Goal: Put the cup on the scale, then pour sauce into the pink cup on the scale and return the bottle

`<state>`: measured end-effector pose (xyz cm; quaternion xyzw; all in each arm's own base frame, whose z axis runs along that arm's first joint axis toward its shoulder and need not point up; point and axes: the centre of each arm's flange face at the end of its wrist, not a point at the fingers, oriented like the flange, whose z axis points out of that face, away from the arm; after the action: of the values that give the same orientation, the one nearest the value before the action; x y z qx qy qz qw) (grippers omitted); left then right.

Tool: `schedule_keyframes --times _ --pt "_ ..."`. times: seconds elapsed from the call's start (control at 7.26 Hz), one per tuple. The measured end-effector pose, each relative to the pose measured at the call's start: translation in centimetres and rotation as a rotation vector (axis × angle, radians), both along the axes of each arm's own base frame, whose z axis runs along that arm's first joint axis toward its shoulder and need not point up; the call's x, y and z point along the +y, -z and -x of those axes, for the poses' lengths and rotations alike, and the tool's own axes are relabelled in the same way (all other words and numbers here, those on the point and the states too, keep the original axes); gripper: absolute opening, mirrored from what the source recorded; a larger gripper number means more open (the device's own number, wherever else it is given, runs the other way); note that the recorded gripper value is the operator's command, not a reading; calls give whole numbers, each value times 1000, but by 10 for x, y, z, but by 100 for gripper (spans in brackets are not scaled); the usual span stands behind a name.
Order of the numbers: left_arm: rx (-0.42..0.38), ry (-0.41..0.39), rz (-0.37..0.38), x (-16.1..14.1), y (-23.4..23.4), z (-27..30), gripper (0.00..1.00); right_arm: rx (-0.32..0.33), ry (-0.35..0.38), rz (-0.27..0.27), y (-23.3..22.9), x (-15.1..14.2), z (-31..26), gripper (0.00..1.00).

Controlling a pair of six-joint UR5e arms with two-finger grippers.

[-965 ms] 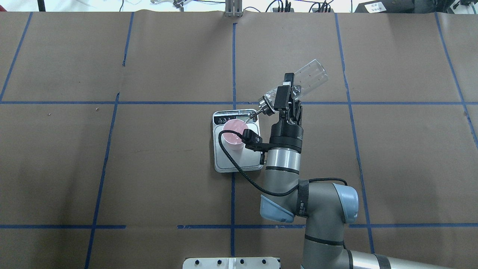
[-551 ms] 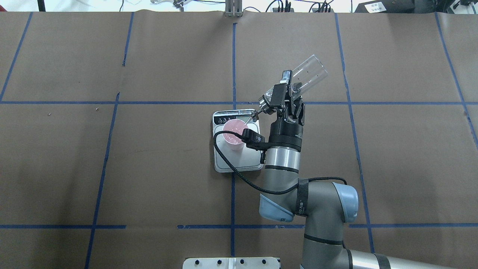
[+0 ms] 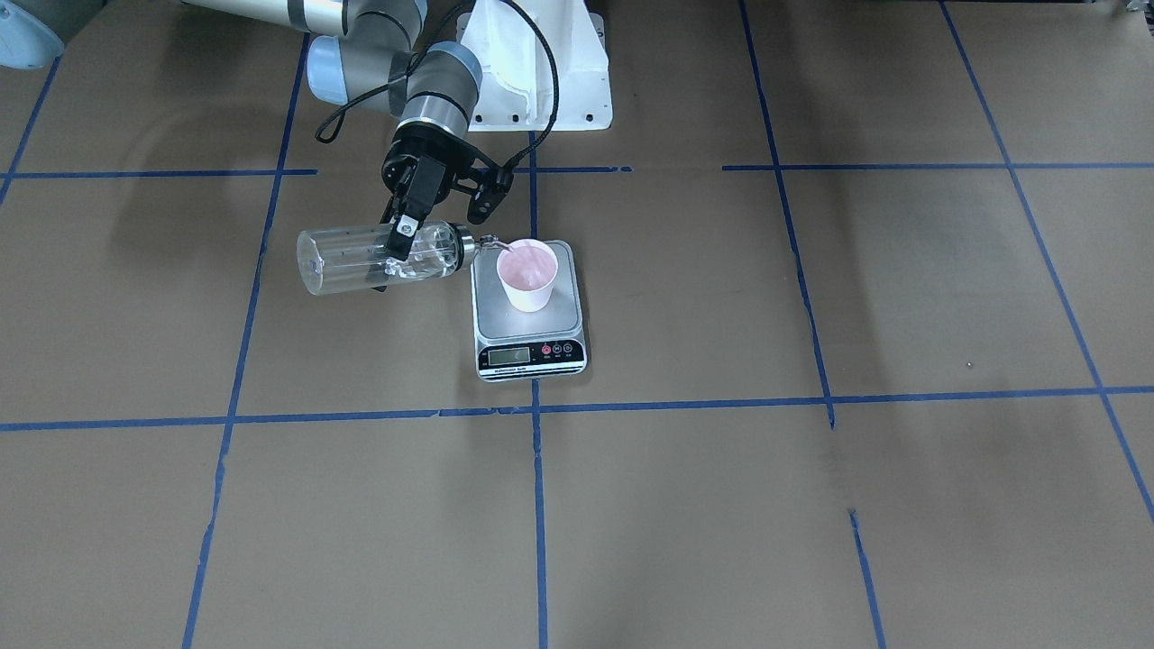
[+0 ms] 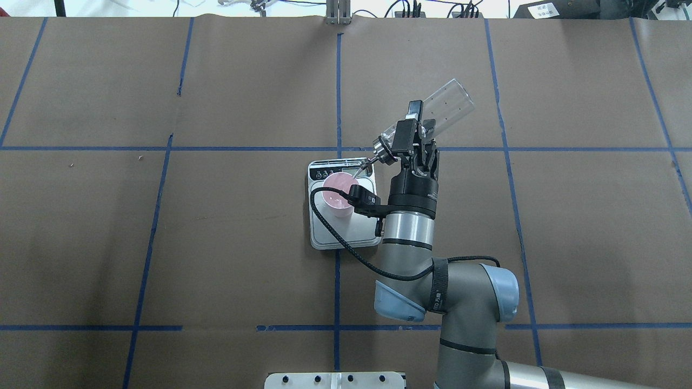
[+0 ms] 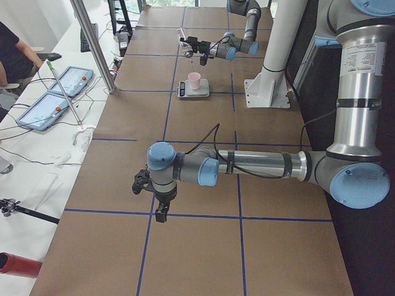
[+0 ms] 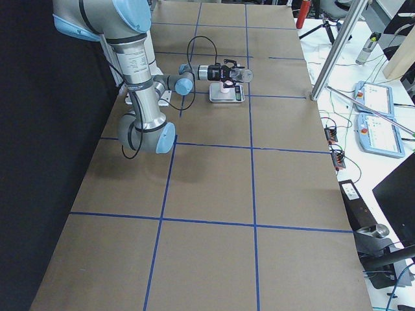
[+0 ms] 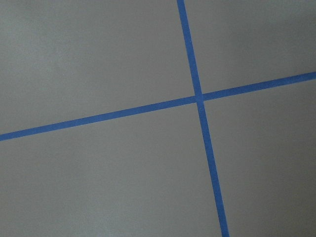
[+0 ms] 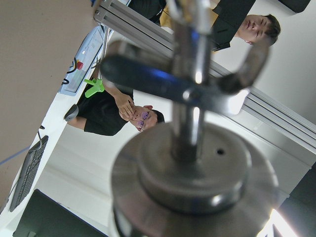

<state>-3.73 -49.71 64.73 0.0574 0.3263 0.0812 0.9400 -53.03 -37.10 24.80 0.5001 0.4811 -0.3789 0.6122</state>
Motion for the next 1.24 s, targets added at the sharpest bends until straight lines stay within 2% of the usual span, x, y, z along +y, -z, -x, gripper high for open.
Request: schedule_keyframes --times 0.41,0.96,1.24 --pt "0 0 0 -1 2 0 100 -138 40 11 1 1 -2 0" --pt "0 0 -3 -1 4 0 100 -253 82 23 -4 2 -7 0" --pt "0 0 -2 -2 5 0 100 -351 103 25 -10 2 -9 0"
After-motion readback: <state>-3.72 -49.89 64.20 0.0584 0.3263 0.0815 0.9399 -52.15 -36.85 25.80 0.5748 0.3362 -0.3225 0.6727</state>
